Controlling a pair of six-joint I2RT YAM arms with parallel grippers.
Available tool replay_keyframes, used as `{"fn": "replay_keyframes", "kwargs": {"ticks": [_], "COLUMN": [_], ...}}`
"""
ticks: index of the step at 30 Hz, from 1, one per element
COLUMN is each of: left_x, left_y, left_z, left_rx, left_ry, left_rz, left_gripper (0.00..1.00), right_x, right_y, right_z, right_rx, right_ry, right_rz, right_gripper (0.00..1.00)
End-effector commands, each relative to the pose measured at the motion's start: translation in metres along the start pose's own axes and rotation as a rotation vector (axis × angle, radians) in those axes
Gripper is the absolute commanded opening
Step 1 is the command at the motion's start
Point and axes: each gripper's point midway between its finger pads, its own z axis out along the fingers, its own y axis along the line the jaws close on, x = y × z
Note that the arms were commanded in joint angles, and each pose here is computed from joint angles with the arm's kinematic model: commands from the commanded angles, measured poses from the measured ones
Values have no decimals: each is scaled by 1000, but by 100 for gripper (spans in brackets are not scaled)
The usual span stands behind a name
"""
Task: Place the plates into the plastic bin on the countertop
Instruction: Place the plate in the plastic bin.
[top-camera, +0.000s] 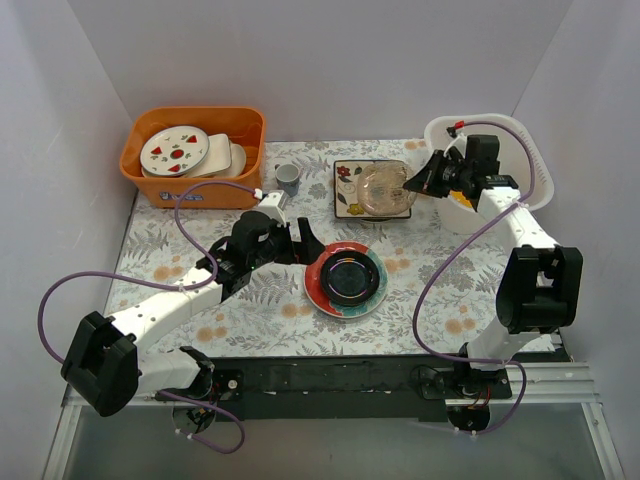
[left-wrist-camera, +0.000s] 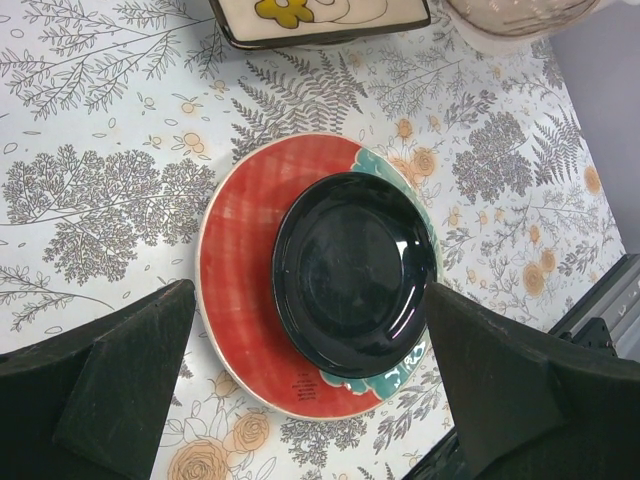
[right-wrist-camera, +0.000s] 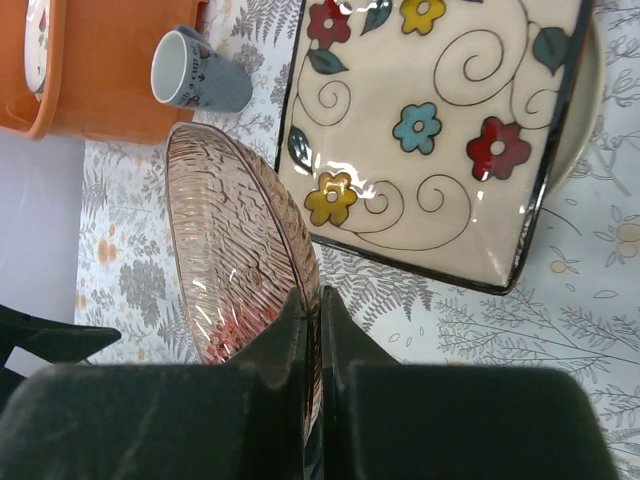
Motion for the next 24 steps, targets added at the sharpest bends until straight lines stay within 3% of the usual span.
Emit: {"fn": "replay_keyframes", "kwargs": {"ticks": [1, 24], "left_x": [-4, 1], "left_y": [-1, 4], "left_z": [-4, -1], "left_rx": [4, -15], "left_ry": [-29, -18], "left_rz": [7, 10], "left_gripper": [98, 98], "right_x": [-33, -109], "right_y": [6, -43], "right_z": [-9, -44], "right_rx": [-26, 55], "right_ry": [-78, -273], "right_rz": [-12, 81], "right_gripper": [1, 1]}}
